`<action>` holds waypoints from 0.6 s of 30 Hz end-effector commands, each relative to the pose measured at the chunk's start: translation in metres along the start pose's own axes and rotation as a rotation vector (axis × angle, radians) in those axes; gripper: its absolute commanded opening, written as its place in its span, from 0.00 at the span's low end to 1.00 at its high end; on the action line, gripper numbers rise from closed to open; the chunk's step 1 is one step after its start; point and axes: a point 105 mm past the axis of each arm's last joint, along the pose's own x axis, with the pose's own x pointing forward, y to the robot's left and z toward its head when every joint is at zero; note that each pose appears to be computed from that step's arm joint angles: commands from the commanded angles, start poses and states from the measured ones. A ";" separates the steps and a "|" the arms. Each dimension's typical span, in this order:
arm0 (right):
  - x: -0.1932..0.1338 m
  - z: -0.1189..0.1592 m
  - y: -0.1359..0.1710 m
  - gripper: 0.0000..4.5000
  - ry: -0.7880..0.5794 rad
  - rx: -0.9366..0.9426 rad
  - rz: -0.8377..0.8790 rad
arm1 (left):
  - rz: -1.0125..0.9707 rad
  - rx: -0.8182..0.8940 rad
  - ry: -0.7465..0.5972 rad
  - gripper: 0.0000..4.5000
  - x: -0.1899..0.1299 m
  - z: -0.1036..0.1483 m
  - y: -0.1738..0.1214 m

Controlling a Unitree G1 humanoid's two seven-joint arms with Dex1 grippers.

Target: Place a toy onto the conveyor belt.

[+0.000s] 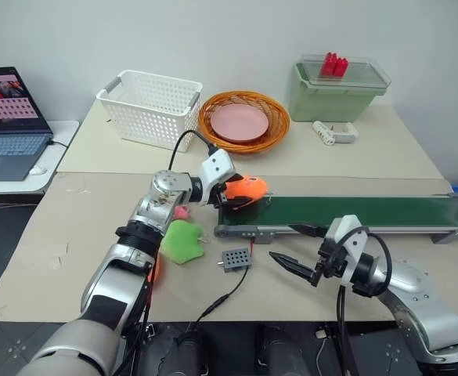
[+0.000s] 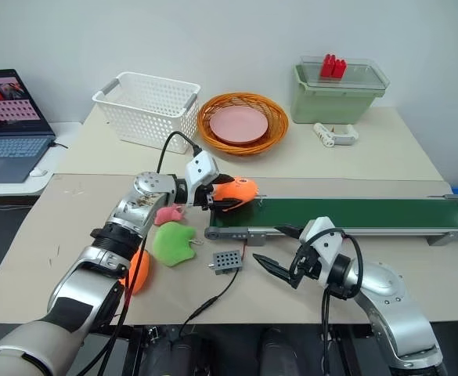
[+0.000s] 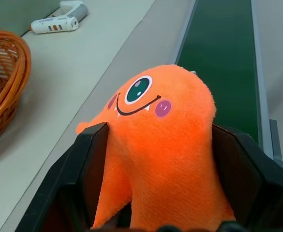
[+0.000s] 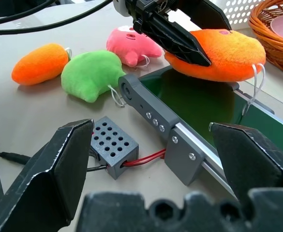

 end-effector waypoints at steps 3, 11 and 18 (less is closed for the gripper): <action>0.002 0.007 -0.004 1.00 -0.027 -0.031 -0.007 | -0.013 0.052 -0.085 0.76 0.000 0.033 0.001; 0.002 0.008 -0.005 1.00 -0.029 -0.036 -0.015 | -0.140 0.063 -0.079 0.76 0.000 0.035 -0.023; 0.001 0.006 -0.004 1.00 -0.026 -0.031 -0.023 | -0.129 0.062 -0.090 0.91 -0.003 0.040 -0.020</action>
